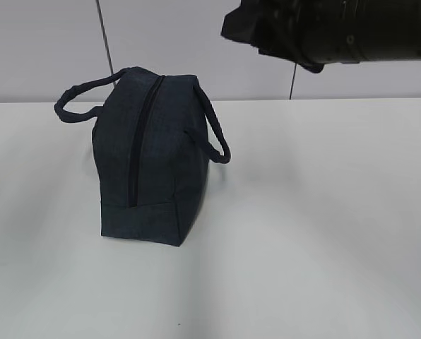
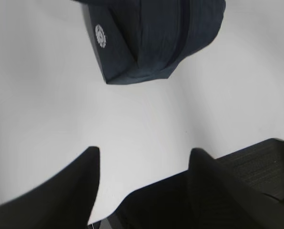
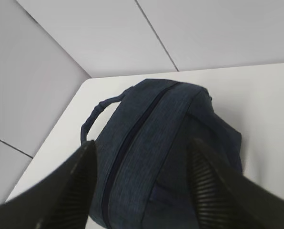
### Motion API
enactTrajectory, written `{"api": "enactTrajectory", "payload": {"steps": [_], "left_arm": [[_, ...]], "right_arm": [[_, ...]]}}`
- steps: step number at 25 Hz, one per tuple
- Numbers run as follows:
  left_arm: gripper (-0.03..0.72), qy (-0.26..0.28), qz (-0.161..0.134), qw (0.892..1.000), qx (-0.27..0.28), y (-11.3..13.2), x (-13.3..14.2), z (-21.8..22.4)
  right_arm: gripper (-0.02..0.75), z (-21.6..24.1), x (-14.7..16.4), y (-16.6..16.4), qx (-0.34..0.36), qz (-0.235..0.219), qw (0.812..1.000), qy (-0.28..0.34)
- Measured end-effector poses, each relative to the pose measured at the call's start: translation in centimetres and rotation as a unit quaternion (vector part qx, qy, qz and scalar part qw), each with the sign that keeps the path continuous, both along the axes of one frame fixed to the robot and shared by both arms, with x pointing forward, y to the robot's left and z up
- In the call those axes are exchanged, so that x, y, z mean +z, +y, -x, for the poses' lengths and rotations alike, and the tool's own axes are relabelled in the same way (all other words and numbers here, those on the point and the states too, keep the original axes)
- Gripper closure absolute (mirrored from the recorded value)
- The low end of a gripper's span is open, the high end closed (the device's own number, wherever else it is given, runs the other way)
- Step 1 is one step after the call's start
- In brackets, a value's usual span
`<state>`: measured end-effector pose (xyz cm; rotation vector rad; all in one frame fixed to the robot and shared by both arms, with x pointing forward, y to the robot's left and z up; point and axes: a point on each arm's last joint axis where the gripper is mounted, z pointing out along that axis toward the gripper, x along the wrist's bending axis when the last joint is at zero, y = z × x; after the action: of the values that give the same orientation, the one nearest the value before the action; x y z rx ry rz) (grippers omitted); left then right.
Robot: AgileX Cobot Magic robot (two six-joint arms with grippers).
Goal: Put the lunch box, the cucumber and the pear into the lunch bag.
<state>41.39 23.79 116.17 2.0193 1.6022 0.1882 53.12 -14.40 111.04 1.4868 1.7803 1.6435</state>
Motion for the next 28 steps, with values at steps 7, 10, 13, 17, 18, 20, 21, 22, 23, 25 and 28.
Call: {"api": "enactTrajectory", "payload": {"steps": [7, 10, 13, 17, 18, 20, 21, 22, 23, 25, 28], "left_arm": [[0.274, -0.063, -0.007, 0.998, 0.016, 2.8, -2.4, 9.4], [0.274, -0.097, -0.011, 0.995, 0.022, 3.9, -4.0, 12.6], [0.274, -0.129, -0.019, 0.991, 0.028, 4.8, -5.9, 15.1], [0.274, -0.146, -0.033, 0.988, 0.036, 5.5, -8.3, 16.8], [0.274, -0.149, -0.035, 0.988, 0.036, 5.7, -8.8, 17.1], [0.274, -0.15, -0.039, 0.987, 0.037, 5.8, -9.7, 17.4], [0.274, -0.146, -0.042, 0.988, 0.037, 5.8, -10.1, 17.4], [0.274, -0.144, -0.044, 0.988, 0.038, 5.9, -10.3, 17.4], [0.274, -0.145, -0.047, 0.987, 0.039, 6.0, -10.4, 17.4], [0.274, -0.149, -0.051, 0.987, 0.041, 6.0, -10.4, 17.5], [0.274, -0.149, -0.051, 0.987, 0.041, 6.1, -10.4, 17.5]], "right_arm": [[0.295, 4.1, -2.2, 1.8, -0.001, 0.024, 1.0, 0.003], [0.295, 4.9, -3.0, 1.3, -0.007, 0.03, 0.999, 0.009], [0.295, 5.7, -3.3, 0.6, -0.011, 0.034, 0.999, 0.009], [0.295, 6.5, -3.4, 0.0, -0.01, 0.038, 0.999, 0.003], [0.295, 6.7, -3.3, -0.2, -0.011, 0.039, 0.999, 0.001], [0.295, 6.9, -3.6, -0.5, -0.018, 0.045, 0.999, -0.001], [0.295, 7.0, -3.8, -0.8, -0.024, 0.048, 0.999, -0.002], [0.295, 7.1, -4.0, -0.9, -0.03, 0.054, 0.998, -0.003], [0.295, 7.1, -4.1, -1.1, -0.036, 0.058, 0.998, -0.005], [0.295, 7.1, -4.4, -1.4, -0.043, 0.068, 0.997, -0.009], [0.296, 7.1, -4.4, -1.4, -0.041, 0.084, 0.995, -0.018]]}}
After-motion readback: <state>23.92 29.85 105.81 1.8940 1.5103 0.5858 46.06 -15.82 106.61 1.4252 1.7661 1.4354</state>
